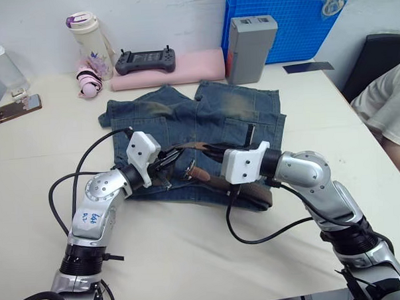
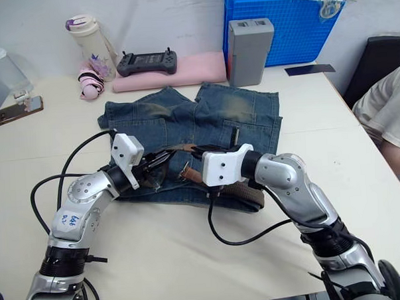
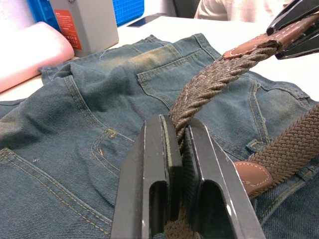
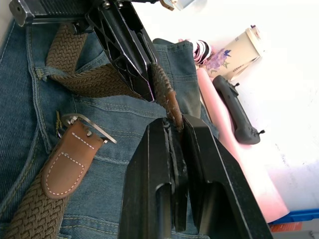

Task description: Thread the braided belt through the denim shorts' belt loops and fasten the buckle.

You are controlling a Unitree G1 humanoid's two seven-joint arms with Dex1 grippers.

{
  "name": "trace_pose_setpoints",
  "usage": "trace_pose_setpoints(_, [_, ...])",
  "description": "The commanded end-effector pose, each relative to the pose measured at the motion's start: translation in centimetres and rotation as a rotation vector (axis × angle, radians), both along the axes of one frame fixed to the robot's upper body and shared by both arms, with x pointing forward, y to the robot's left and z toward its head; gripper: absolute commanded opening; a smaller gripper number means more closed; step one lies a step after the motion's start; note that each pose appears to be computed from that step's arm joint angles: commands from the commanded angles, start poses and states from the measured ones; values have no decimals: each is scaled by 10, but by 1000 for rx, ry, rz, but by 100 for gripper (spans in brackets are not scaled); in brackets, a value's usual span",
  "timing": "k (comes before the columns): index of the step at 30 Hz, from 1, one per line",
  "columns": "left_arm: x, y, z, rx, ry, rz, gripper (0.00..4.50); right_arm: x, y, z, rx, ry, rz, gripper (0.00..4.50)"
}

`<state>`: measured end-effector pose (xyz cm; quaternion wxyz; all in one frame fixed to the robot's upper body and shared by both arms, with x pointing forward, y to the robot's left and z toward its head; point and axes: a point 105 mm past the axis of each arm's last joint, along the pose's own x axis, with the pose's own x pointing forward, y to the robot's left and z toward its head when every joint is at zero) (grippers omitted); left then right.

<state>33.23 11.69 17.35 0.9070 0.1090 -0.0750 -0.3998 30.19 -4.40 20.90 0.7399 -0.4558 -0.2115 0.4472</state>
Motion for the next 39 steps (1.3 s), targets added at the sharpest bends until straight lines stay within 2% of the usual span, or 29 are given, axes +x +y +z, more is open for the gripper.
trace_pose_setpoints(1, [0,9,26,-101,-57,44,0,0,0,12,140,84,-36,83])
trace_pose_setpoints(2, [0,10,28,-116,-56,49,0,2,-1,11,162,118,-53,101])
trace_pose_setpoints(3, [0,13,30,-138,-53,61,0,4,-3,8,172,148,-78,146])
trace_pose_setpoints(6, [0,20,38,-186,-50,92,0,8,-9,-10,150,254,-136,293])
trace_pose_setpoints(9, [-1,25,48,-227,-58,108,0,-4,-3,-35,103,354,-113,446])
trace_pose_setpoints(13, [-1,25,52,-245,-54,114,0,-8,10,-59,67,413,-116,449])
trace_pose_setpoints(17, [-3,25,52,-242,-50,116,0,1,15,-78,47,439,-180,449])
trace_pose_setpoints(23, [-5,30,49,-244,-39,132,0,13,13,-82,74,452,-266,449])
trace_pose_setpoints(26, [-6,31,49,-247,-36,138,0,15,13,-84,80,458,-288,366])
trace_pose_setpoints(32, [-6,34,48,-243,-30,145,0,15,14,-86,98,491,-316,76])
trace_pose_setpoints(34, [-6,34,45,-222,-20,140,0,17,13,-84,122,514,-332,2])
trace_pose_setpoints(39, [-17,27,12,-31,73,90,0,19,11,-79,169,559,-364,2])
